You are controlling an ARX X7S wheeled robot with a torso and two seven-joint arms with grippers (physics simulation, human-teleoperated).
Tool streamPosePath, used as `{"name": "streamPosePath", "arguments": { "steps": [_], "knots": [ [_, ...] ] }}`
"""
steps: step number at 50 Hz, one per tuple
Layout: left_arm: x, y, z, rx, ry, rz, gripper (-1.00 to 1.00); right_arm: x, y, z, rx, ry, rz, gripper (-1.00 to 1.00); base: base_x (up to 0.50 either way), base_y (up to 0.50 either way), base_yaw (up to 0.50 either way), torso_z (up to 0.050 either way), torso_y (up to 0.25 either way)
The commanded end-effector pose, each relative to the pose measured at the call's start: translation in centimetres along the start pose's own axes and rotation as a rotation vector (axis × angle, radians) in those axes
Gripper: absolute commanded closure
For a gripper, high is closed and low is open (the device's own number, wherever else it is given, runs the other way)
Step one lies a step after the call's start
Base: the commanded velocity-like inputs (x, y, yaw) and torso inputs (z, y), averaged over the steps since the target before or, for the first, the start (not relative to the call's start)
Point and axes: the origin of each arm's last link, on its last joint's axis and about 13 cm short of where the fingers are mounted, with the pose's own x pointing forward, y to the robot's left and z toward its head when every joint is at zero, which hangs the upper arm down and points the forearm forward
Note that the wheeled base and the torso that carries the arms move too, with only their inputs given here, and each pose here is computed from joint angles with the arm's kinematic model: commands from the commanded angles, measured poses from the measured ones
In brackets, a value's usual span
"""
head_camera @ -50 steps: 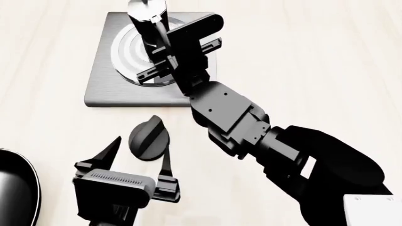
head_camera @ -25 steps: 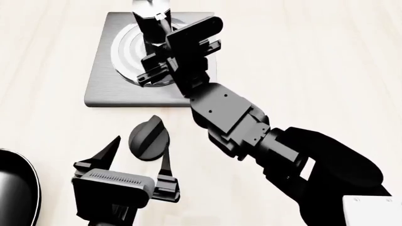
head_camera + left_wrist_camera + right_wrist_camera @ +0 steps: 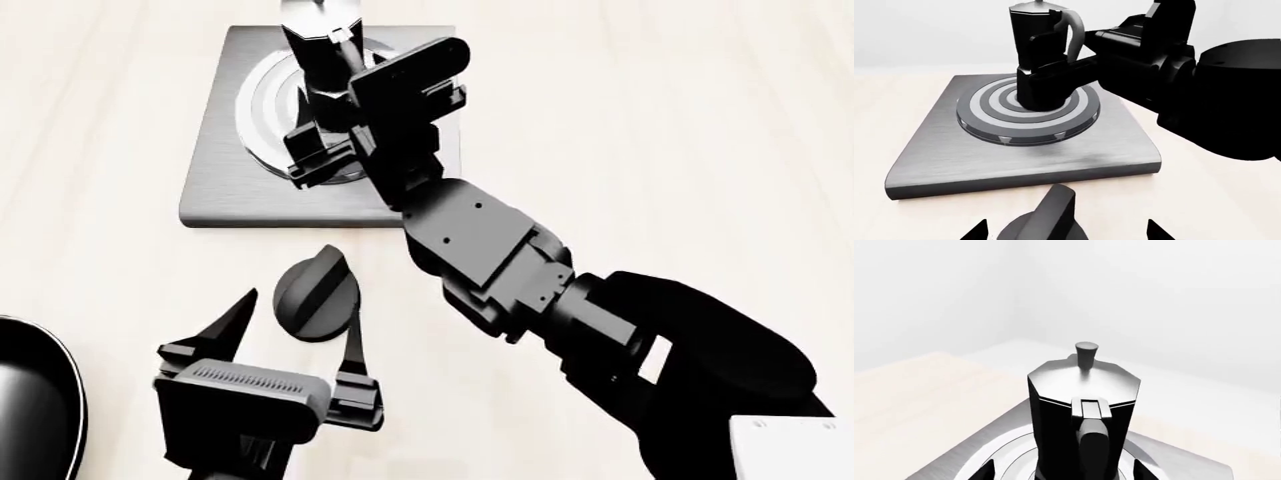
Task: Turn on the stove and put the moka pot on it.
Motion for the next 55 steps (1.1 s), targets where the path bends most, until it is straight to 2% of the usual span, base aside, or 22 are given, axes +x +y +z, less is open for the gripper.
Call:
{"name": "streamPosePath", "arguments": {
  "steps": [1,32,43,51,55],
  "knots": [
    [0.0,-0.1,-0.1,0.004,0.002,-0.007,-1.0,-0.9,-0.5,0.7,-0.01,-0.023,-0.008,-1.0,0.0,0.0,0.0,0.0,0.0],
    [0.0,-0.1,-0.4,0.016,0.01,-0.001,-1.0,-7.9,-3.8,3.7,-0.001,-0.106,-0.137,-1.0,0.0,0.0,0.0,0.0,0.0],
    [0.1,-0.3,-0.1,0.026,0.001,-0.008,-1.0,-11.9,-4.2,4.2,-0.006,-0.117,-0.184,-1.0,0.0,0.0,0.0,0.0,0.0],
    [0.5,0.1,0.9,0.143,0.0,-0.029,-1.0,-14.2,-3.8,4.2,-0.004,-0.11,-0.192,-1.0,0.0,0.0,0.0,0.0,0.0],
    [0.7,0.5,1.6,0.236,-0.004,-0.026,-1.0,-15.3,-3.5,4.2,0.007,-0.102,-0.186,-1.0,0.0,0.0,0.0,0.0,0.0]
  ]
}}
